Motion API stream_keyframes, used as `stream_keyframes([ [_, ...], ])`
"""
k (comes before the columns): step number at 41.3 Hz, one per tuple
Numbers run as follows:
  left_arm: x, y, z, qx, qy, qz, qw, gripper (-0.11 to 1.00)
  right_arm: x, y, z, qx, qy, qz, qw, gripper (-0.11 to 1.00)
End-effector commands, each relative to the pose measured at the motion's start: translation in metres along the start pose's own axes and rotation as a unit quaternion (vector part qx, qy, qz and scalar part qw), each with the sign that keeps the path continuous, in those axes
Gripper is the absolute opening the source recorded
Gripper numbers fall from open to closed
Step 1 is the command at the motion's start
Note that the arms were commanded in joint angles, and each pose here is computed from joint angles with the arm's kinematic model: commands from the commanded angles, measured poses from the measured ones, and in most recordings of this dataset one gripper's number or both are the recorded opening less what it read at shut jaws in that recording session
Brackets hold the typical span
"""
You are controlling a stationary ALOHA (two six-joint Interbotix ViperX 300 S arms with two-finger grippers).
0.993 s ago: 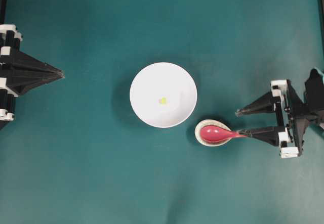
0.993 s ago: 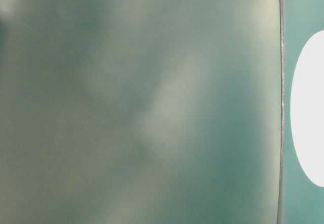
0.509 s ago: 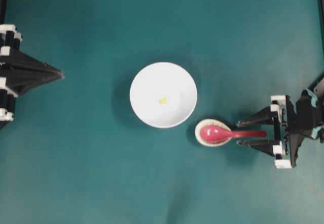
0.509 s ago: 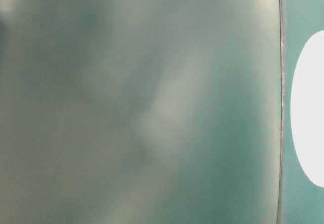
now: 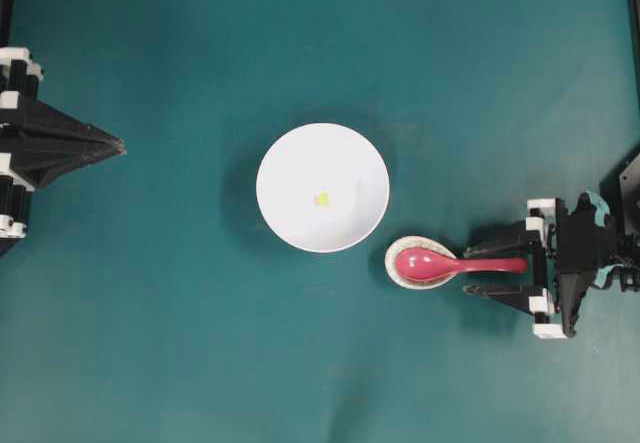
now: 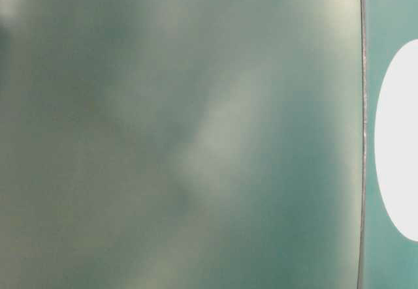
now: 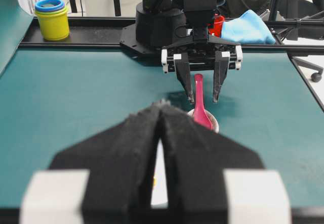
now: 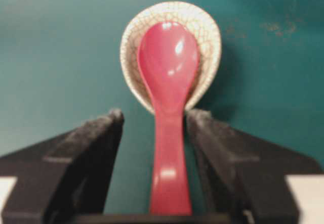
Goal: Scoop the yellow hexagonal prism block from the bowl with a spoon using the right arm.
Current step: 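Lower the right gripper around the red spoon handle and close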
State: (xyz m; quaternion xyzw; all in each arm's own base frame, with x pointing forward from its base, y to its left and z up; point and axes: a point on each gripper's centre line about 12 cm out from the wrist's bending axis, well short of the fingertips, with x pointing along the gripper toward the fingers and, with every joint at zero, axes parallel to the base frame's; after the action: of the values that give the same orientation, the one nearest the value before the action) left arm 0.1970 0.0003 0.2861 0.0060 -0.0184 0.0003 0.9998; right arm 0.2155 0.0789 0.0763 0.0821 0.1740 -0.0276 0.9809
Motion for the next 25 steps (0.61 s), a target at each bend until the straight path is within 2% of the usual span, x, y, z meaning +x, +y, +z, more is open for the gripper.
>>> stream_keyframes([
  [1,0.0025,0.0004,0.0119,0.002,-0.015,0.001,0.9999,0.00,-0.0016,0.0009,0.0024,0.003,-0.006,0.003,1.0000,0.59],
  [14,0.0025,0.0004,0.0119,0.002,-0.015,0.001,0.9999,0.00,-0.0019,0.0007,0.0020,-0.001,-0.005,0.003,1.0000,0.58],
  [25,0.0027,0.0004,0.0115,0.002,-0.015,0.001,0.9999,0.00,-0.0026,-0.0002,0.0017,-0.003,-0.003,0.002,1.0000,0.44],
])
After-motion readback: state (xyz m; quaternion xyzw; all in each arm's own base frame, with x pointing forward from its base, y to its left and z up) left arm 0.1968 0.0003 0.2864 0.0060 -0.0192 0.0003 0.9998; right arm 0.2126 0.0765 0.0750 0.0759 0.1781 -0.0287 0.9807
